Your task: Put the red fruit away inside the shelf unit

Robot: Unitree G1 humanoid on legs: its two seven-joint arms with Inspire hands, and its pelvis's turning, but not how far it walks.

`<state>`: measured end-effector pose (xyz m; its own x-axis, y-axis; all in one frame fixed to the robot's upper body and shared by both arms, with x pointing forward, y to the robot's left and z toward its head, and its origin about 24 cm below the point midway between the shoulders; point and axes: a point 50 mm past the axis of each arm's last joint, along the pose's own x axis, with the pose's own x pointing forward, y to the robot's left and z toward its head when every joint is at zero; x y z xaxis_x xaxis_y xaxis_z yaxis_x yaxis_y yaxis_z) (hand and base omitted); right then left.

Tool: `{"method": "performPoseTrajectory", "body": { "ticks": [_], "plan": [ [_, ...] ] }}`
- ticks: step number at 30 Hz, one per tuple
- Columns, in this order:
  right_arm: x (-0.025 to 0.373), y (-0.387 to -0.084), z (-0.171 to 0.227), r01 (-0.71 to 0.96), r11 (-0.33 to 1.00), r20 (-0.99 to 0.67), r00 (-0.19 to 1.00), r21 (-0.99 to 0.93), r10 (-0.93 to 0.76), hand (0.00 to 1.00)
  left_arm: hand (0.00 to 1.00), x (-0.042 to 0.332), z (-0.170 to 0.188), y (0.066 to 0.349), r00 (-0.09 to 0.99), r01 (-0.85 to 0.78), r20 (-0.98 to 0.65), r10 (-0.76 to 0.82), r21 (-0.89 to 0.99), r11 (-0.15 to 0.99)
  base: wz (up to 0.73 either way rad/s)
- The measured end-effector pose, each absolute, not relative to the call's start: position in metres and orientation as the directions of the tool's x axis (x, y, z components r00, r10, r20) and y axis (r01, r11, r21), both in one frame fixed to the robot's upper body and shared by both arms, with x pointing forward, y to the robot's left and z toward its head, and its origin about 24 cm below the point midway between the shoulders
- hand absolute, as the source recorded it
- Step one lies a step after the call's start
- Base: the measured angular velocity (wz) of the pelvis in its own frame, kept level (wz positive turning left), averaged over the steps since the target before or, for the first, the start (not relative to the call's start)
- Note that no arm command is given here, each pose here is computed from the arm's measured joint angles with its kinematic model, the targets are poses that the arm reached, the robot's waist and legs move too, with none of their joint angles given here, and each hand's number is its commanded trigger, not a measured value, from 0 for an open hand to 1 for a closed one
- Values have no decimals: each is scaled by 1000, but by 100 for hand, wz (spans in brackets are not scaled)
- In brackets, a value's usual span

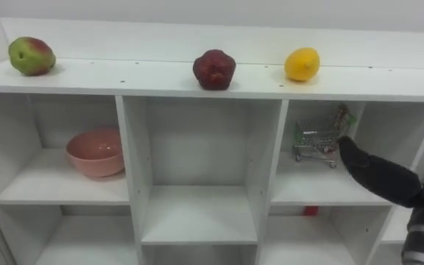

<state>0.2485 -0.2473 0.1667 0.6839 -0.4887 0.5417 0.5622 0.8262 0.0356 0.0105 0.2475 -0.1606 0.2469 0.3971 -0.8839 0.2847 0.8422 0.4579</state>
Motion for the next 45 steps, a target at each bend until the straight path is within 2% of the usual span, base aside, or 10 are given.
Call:
{"method": "performPoseTrajectory", "body": {
  "ticks": [7,20,25,31,39,45],
  "plan": [
    [245,-238,202,538,843,699,612,-25,-370,0,0,9,-162,246,238,292,-896,375,435,852,3],
    [256,-212,229,394,914,769,613,-95,-184,0,0,19,-161,250,247,326,-909,335,403,855,3],
    [267,-213,234,322,943,750,644,-85,-152,0,0,28,-158,254,283,338,-898,336,421,842,5],
    [275,-215,228,257,964,709,693,-74,-130,0,0,25,-159,254,270,342,-904,331,411,845,0],
    [296,-227,214,253,963,616,775,-95,-143,0,0,29,-158,255,275,344,-906,322,406,847,2],
    [304,-224,226,181,978,620,780,-105,-78,0,0,32,-157,258,283,355,-903,324,412,839,2]
  ]
}}
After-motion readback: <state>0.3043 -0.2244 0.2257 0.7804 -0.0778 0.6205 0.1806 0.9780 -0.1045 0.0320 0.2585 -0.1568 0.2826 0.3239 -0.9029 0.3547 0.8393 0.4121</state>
